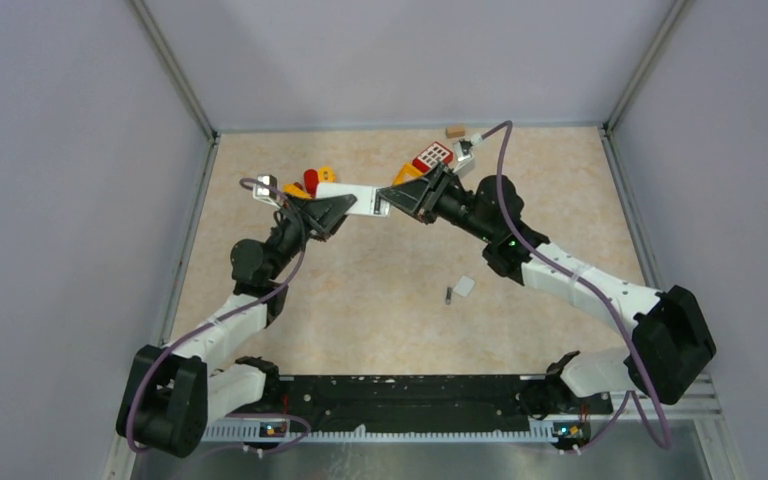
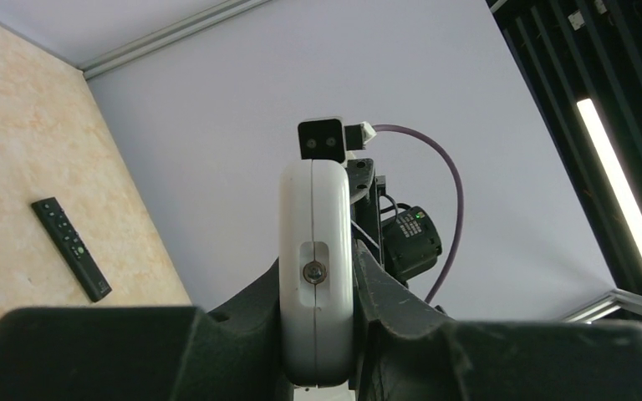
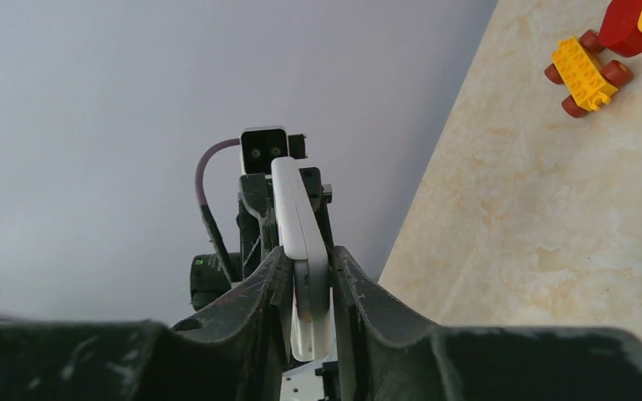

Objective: Load the batteries into the remote control
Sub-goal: Load the battery into the remote control, then pick up the battery from the center of the board, then load the battery into the remote control.

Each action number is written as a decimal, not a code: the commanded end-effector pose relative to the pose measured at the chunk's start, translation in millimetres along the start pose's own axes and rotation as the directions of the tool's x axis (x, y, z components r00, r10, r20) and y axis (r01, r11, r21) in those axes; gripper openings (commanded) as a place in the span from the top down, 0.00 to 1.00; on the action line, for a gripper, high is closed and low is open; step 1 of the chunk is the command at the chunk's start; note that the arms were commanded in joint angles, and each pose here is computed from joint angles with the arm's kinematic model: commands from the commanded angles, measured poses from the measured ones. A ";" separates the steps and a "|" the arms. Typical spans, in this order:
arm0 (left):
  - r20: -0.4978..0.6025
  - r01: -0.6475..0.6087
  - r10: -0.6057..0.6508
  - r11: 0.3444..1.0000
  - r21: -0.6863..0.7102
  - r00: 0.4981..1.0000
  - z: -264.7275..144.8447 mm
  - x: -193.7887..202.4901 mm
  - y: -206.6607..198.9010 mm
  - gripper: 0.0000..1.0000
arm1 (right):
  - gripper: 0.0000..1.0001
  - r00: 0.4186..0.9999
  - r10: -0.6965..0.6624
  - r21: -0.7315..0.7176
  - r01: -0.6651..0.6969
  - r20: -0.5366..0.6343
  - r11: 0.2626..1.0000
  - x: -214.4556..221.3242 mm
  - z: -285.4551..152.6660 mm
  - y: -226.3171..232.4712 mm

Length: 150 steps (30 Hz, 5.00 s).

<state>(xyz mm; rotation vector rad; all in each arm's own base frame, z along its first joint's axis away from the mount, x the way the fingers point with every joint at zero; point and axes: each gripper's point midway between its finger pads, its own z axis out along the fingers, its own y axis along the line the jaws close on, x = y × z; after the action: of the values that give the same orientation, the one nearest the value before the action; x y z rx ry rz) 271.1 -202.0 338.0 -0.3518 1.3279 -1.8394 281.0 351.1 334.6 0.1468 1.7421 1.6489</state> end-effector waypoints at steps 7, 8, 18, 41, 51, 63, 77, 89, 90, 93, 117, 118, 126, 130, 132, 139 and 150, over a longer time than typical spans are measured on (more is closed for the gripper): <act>-0.048 -0.186 0.200 0.960 0.207 0.979 6.8 7.6 -59.3 1.00 | 0.84 0.995 -0.102 0.155 0.104 -0.024 0.982 -3.4 -1.9 -27.2; -0.052 -0.191 0.205 0.961 0.201 0.977 7.1 7.7 -57.5 1.00 | 0.79 0.994 -0.106 0.146 0.109 -0.026 0.983 -3.2 -2.4 -24.9; -0.066 -0.263 0.263 0.965 0.008 0.963 1.0 7.4 0.2 1.00 | 0.33 0.980 -0.199 0.023 0.199 -0.002 0.980 -17.5 -30.6 29.8; -0.149 -0.464 0.441 0.862 -0.203 0.885 -34.7 11.7 38.0 1.00 | 0.49 0.850 -0.201 0.719 0.520 -0.486 0.461 32.2 -164.9 -201.9; -0.153 -0.490 0.471 0.861 -0.136 0.869 -35.4 17.4 29.7 1.00 | 0.64 0.850 -0.073 0.749 0.498 -0.522 0.437 75.8 -153.0 -243.8; -0.167 -0.528 0.517 0.849 -0.023 0.839 -35.3 27.1 10.1 1.00 | 0.66 0.862 -0.002 0.793 0.468 -0.508 0.389 93.2 -153.9 -271.7; -0.154 -0.537 0.525 0.843 -0.043 0.837 -35.1 23.2 9.6 1.00 | 0.79 0.847 0.039 0.810 0.492 -0.530 0.320 99.3 -160.4 -283.2; -0.139 -0.531 0.517 0.844 -0.084 0.844 -34.7 17.6 7.0 1.00 | 0.93 0.843 -0.077 0.768 0.518 -0.532 0.377 90.0 -142.3 -263.1; -0.137 -0.524 0.510 0.847 -0.089 0.849 -34.6 17.1 7.2 1.00 | 0.94 0.846 -0.115 0.748 0.516 -0.520 0.418 85.8 -134.7 -253.1; -0.130 -0.500 0.487 0.861 -0.092 0.864 -32.8 16.4 4.0 1.00 | 0.95 0.847 -0.250 0.652 0.523 -0.469 0.549 71.4 -112.4 -218.3; -0.141 -0.448 0.439 0.893 -0.041 0.887 -24.6 20.2 -4.2 1.00 | 1.00 0.680 -0.711 -0.007 0.722 -0.177 0.692 39.7 -85.6 -22.7; -0.143 -0.453 0.444 0.891 -0.030 0.884 -24.4 21.0 -6.2 1.00 | 1.00 0.690 -0.700 0.001 0.712 -0.182 0.702 39.1 -84.8 -22.2; -0.148 -0.430 0.418 0.901 -0.058 0.896 -23.4 20.0 4.5 1.00 | 1.00 0.845 -0.510 0.114 0.530 -0.164 0.841 31.1 -73.1 -12.2; -0.121 -0.376 0.360 0.915 -0.148 0.925 -22.3 11.8 19.3 1.00 | 1.00 0.924 -0.361 0.268 0.381 -0.125 0.885 22.4 -73.7 -25.7; -0.115 -0.341 0.323 0.918 -0.205 0.939 -22.8 8.9 28.8 1.00 | 1.00 0.959 -0.268 0.357 0.284 -0.096 0.890 20.6 -75.1 -38.7; -0.121 -0.301 0.279 0.919 -0.255 0.953 -21.5 7.9 48.0 1.00 | 1.00 0.980 -0.059 0.453 0.141 -0.190 0.880 53.9 -50.7 -72.0; -0.148 -0.343 0.313 0.894 -0.289 0.938 -27.1 9.0 70.2 1.00 | 1.00 0.983 -0.015 0.479 0.101 -0.181 0.872 62.0 -34.1 -64.6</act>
<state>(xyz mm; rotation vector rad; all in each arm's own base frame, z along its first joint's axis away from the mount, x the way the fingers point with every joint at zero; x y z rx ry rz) 277.1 -202.0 247.2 -0.2379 1.7154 -1.4142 236.1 336.6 214.9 0.1415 2.3211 1.1075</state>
